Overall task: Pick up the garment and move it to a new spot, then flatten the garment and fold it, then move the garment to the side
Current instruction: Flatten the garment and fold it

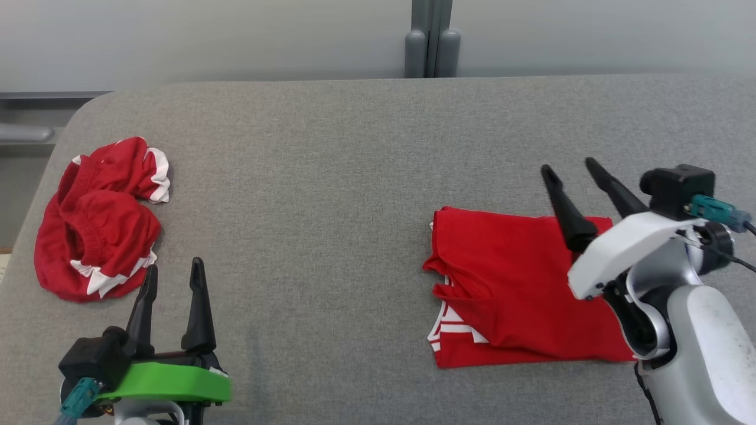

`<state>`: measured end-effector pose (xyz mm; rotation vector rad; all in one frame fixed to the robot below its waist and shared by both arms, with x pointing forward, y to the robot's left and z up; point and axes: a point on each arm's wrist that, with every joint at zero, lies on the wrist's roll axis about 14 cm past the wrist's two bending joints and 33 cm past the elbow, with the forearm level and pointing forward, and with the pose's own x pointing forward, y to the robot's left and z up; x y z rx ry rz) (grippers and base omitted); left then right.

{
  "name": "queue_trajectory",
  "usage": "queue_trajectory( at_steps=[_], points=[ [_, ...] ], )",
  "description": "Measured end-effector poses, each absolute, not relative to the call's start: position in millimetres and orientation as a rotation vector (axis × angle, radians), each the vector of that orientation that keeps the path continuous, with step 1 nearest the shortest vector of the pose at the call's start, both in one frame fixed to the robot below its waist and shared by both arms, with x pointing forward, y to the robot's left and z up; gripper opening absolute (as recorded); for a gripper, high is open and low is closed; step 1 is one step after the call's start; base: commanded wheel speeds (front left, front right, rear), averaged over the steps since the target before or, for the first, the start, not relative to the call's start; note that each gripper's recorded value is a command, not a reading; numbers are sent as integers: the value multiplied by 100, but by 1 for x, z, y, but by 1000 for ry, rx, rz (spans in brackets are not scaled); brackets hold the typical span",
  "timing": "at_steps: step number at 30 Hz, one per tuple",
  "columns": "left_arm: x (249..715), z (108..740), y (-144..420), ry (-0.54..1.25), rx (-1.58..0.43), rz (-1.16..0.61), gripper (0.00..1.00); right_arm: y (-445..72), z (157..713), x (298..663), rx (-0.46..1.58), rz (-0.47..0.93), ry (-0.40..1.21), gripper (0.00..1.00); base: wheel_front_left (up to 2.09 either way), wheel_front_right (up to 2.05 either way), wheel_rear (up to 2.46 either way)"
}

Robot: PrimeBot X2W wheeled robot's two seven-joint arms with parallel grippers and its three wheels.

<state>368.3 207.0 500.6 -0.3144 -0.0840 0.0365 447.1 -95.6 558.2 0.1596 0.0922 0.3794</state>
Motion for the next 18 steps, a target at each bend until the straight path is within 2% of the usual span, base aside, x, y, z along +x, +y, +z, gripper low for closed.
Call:
queue_trajectory(
  at_steps=[7, 13, 14, 16, 18],
  points=[
    [368, 500, 197, -77, -322, 8, 100, -151, 523, 433, 71, 200, 110, 100, 0, 0, 0],
    [369, 496, 193, -64, -328, 3, 100, -147, 481, 424, 45, 199, 179, 100, 0, 0, 0],
    [369, 495, 193, -61, -328, 3, 100, -143, 473, 423, 40, 209, 193, 96, 0, 0, 0],
    [369, 494, 195, -58, -326, 7, 100, -133, 460, 422, 30, 237, 222, 0, 0, 0, 0],
    [368, 493, 198, -56, -323, 17, 100, -118, 445, 422, 22, 282, 259, 0, 0, 0, 0]
  ],
)
